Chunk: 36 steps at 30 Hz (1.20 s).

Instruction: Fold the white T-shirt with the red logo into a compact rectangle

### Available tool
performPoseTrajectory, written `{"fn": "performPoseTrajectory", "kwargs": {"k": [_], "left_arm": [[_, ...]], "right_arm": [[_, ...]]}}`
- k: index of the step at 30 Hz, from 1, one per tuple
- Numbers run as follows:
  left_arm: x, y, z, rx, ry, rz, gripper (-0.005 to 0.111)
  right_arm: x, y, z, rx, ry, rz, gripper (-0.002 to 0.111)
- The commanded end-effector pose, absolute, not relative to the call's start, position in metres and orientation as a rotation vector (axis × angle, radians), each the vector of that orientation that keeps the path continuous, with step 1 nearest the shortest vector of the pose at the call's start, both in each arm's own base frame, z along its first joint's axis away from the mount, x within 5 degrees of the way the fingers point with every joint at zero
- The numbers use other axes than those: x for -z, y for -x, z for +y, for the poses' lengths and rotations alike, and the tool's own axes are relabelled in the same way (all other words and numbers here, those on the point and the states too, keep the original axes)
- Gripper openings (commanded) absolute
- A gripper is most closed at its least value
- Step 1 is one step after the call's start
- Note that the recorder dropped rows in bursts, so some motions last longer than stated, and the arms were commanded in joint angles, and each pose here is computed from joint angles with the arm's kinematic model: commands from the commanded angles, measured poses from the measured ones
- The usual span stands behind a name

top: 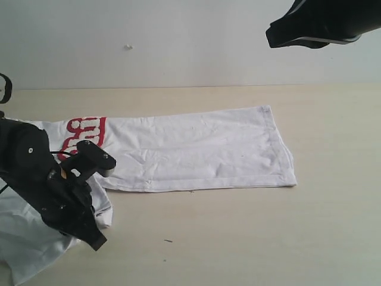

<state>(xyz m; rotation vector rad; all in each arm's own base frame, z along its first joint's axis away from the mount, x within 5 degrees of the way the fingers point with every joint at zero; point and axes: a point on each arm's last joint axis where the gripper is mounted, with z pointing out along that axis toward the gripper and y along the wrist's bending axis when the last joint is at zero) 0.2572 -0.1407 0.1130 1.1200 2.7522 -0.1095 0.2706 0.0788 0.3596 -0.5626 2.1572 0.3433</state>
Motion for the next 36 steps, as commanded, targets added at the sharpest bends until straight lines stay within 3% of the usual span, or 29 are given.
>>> {"fn": "performPoseTrajectory", "kwargs": {"k": [1, 8, 13, 18, 24, 33, 36], "left_arm": [[-0.113, -0.248, -0.139, 0.100, -1.239, 2.916, 0.000], [-0.141, -0.257, -0.139, 0.035, -1.494, 2.881, 0.000], [-0.166, -0.277, -0.145, -0.039, -1.508, 2.744, 0.000], [-0.190, -0.303, -0.145, -0.261, -1.620, 2.548, 0.000], [-0.196, -0.318, -0.140, -0.499, -1.895, 2.247, 0.000], [-0.203, -0.336, -0.158, -0.515, -1.973, 1.807, 0.000], [-0.203, -0.340, -0.162, -0.514, -1.956, 1.740, 0.008]], "right_arm": [[-0.360, -0.268, 0.078, -0.341, 0.566, 2.159, 0.000], [-0.359, -0.268, 0.078, -0.342, 0.567, 2.161, 0.000], [-0.359, -0.268, 0.078, -0.342, 0.567, 2.161, 0.000], [-0.359, -0.268, 0.078, -0.345, 0.562, 2.163, 0.000], [-0.359, -0.269, 0.078, -0.351, 0.541, 2.164, 0.000], [-0.359, -0.270, 0.078, -0.348, 0.533, 2.159, 0.000], [-0.359, -0.270, 0.078, -0.349, 0.531, 2.160, 0.000]]}}
